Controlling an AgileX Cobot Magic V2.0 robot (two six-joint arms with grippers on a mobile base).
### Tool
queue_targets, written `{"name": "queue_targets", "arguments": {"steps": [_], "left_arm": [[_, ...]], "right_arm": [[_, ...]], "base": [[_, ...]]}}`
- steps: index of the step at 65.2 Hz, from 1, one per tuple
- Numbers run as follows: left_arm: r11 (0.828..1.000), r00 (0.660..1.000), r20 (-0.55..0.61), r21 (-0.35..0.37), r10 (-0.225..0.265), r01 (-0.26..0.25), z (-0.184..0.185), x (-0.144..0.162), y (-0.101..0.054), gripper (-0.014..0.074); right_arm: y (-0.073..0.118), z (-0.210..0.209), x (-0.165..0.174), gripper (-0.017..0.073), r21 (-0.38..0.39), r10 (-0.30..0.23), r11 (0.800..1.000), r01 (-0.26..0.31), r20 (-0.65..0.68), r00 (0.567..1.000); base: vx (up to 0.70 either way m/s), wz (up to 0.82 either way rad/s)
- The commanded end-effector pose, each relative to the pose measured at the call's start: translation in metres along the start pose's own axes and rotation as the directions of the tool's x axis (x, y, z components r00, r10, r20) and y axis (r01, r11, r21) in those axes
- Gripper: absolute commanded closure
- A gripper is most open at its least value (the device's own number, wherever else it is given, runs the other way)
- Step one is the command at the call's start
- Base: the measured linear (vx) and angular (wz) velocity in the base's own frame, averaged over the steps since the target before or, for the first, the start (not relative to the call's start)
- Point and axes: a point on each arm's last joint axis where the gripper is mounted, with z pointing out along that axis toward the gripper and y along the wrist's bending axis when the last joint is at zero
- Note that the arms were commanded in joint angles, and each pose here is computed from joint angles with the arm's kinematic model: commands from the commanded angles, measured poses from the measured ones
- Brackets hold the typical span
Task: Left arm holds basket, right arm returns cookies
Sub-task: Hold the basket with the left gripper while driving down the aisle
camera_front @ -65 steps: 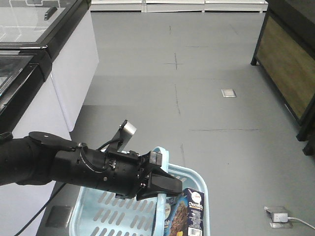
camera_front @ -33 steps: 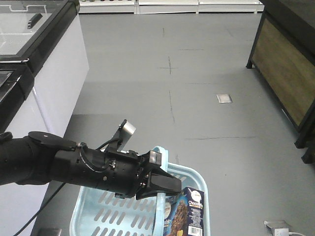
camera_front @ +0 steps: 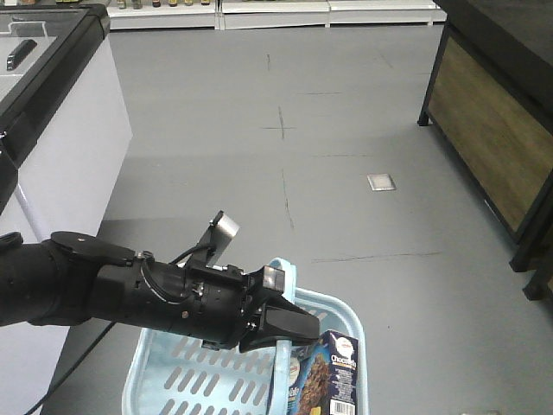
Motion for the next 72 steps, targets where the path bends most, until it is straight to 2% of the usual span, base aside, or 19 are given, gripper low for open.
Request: {"name": "queue_targets", "arguments": {"steps": [1, 72], "left_arm": [[0.992, 0.999, 0.029, 0.122, 0.032, -0.035, -0.0091, -0.0031, -0.0291, 0.0601], [0.992, 0.999, 0.028, 0.123, 0.032, -0.035, -0.0091, -0.003, -0.0292, 0.0601]], "right_arm": [[0.0002, -0.0011, -0.0078, 0.0567, -0.002, -0.013, 1.0, 0.013, 0.089, 0.996], [0.0002, -0.0011, -0.0078, 0.0567, -0.002, -0.013, 1.0, 0.013, 0.089, 0.996]], "base": [[0.2, -0.01], [0.3, 0.03]]}}
